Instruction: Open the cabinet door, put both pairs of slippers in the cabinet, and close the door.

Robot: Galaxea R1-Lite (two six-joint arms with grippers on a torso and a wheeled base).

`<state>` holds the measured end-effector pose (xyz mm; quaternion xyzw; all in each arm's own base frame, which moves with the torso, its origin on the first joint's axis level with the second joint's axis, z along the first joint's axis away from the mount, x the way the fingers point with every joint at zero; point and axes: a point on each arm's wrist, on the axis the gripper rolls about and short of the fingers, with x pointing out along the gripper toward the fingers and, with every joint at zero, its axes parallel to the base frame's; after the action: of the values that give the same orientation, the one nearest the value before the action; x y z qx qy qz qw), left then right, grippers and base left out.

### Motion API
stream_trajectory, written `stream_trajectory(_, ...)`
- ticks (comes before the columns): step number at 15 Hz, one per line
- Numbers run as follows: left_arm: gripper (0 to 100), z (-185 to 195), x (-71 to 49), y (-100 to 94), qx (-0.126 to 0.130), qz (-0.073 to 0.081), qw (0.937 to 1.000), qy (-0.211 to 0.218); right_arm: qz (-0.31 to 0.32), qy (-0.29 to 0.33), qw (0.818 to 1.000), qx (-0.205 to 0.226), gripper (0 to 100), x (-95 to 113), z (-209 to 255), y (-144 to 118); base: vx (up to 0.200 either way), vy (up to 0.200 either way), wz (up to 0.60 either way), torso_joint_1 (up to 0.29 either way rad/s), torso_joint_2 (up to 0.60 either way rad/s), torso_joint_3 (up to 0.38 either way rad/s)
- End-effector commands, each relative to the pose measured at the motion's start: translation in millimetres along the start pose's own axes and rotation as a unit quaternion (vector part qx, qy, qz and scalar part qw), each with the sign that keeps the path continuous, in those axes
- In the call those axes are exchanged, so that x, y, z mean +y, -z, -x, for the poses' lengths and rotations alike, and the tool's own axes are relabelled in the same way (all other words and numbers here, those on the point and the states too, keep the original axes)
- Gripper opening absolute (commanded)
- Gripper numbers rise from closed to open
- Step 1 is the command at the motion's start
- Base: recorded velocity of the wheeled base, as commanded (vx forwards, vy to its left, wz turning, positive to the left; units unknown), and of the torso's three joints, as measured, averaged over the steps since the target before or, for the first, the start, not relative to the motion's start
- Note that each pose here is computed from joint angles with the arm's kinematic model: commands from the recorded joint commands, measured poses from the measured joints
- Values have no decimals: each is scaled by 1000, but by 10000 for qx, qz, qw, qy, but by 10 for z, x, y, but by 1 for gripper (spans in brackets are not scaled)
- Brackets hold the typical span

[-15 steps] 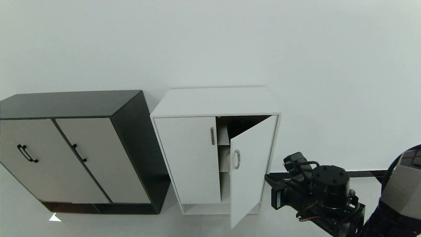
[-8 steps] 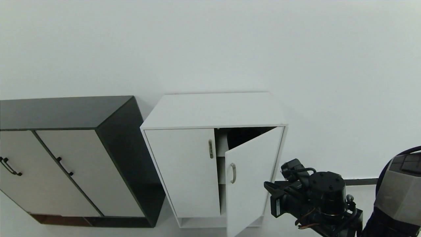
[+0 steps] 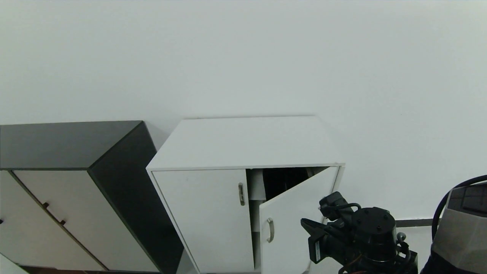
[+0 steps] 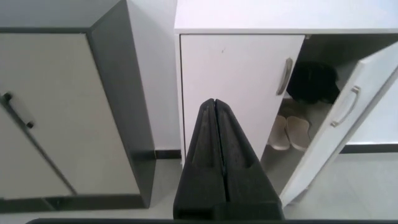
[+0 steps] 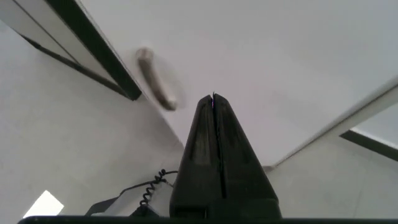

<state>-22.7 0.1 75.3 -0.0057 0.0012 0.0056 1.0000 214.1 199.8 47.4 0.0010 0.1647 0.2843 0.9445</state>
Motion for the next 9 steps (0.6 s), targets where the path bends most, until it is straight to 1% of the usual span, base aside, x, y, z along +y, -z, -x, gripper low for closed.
stream_trajectory(1, 0, -1, 0, 0, 3, 12, 10000, -5, 1, -23, 10000, -53, 0, 11, -5, -10, 0, 0, 0, 0, 0, 0)
stream_trajectory(3, 0, 1, 1, 0, -6, 19, 10000, -36, 21, -108, 9995, -310, 0, 131, 29, -60, 0, 0, 0, 0, 0, 0)
stream_trajectory(4, 0, -1, 1, 0, 2, 12, 10000, -36, 15, -65, 9994, -332, 0, 128, 17, -64, 0, 0, 0, 0, 0, 0)
stream_trajectory(6, 0, -1, 1, 0, 2, 12, 10000, -28, -46, 54, 9991, -427, 0, 68, -88, -101, 0, 0, 0, 0, 0, 0)
stream_trajectory(7, 0, 1, 1, 0, -5, 19, 10000, -28, -86, 159, 9987, -467, 0, 5, -202, -107, 0, 0, 0, 0, 0, 0)
stream_trajectory(9, 0, 1, 1, 0, -5, 19, 10000, -28, -136, 326, 9987, -375, 0, -144, -406, -22, 0, 0, 0, 0, 0, 0)
